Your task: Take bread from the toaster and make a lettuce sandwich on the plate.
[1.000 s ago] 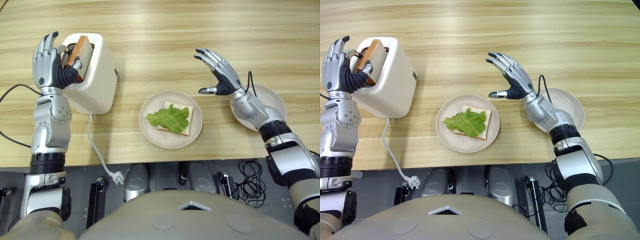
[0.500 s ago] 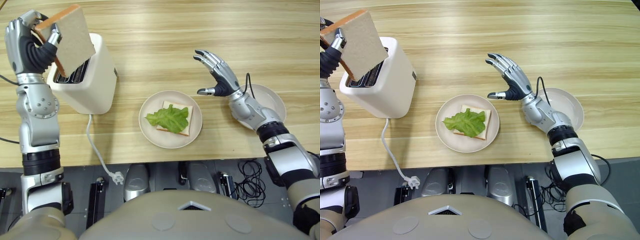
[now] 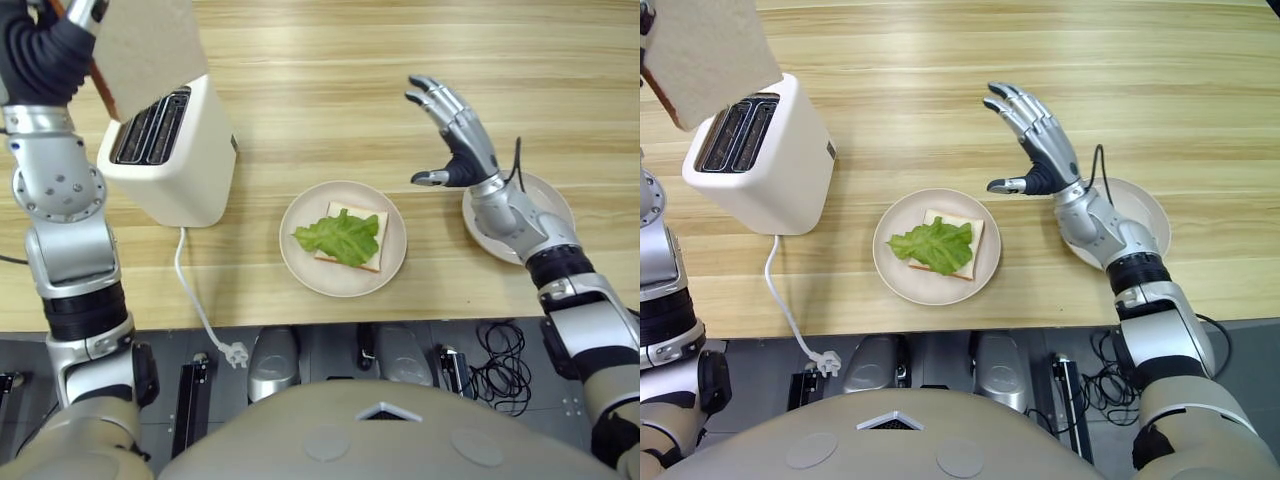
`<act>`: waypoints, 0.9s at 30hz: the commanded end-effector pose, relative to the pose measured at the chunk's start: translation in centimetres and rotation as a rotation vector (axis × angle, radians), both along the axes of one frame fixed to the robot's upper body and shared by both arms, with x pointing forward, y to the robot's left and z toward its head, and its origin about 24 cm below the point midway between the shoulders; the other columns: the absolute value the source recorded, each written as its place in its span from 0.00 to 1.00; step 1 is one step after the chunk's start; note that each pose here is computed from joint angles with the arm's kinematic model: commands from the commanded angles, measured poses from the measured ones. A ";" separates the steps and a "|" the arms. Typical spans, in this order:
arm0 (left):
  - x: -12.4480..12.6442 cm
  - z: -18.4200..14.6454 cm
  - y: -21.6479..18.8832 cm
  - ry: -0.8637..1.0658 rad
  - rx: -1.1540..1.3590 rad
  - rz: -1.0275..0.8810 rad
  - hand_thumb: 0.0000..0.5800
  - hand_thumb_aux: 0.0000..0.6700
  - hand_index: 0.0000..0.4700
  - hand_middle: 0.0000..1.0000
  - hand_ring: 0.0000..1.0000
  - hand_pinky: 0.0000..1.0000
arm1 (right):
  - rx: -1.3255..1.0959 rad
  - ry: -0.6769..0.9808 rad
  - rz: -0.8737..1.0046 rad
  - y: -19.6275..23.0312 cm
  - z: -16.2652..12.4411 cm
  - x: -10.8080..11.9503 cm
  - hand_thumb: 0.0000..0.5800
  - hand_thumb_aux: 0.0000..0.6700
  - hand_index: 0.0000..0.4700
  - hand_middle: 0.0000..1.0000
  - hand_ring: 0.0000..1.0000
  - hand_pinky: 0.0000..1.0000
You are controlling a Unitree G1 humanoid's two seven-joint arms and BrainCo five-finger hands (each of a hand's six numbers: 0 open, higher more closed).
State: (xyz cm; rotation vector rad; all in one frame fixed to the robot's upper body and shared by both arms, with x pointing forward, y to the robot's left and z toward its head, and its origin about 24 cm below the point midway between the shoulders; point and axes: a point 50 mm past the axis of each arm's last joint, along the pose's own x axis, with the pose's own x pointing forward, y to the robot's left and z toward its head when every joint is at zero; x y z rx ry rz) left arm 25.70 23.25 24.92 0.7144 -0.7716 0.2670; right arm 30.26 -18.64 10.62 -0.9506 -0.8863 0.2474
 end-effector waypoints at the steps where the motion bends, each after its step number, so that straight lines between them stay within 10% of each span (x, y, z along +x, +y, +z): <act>1: 1.9 -1.7 -3.0 0.172 -0.067 -0.229 1.00 1.00 0.98 1.00 1.00 1.00 | 0.048 -0.052 0.038 -0.4 1.7 -0.9 0.00 0.00 0.00 0.00 0.00 0.00; 11: 5.9 -13.3 -10.4 0.856 -0.122 -0.794 1.00 1.00 0.98 1.00 1.00 1.00 | 0.001 -0.048 0.130 -0.9 2.4 -3.5 0.00 0.00 0.00 0.00 0.00 0.00; 27: 6.6 -22.9 -12.9 1.137 -0.308 -0.740 1.00 1.00 0.98 1.00 1.00 1.00 | -0.269 0.171 0.269 1.9 -2.4 -5.2 0.00 0.00 0.00 0.00 0.00 0.00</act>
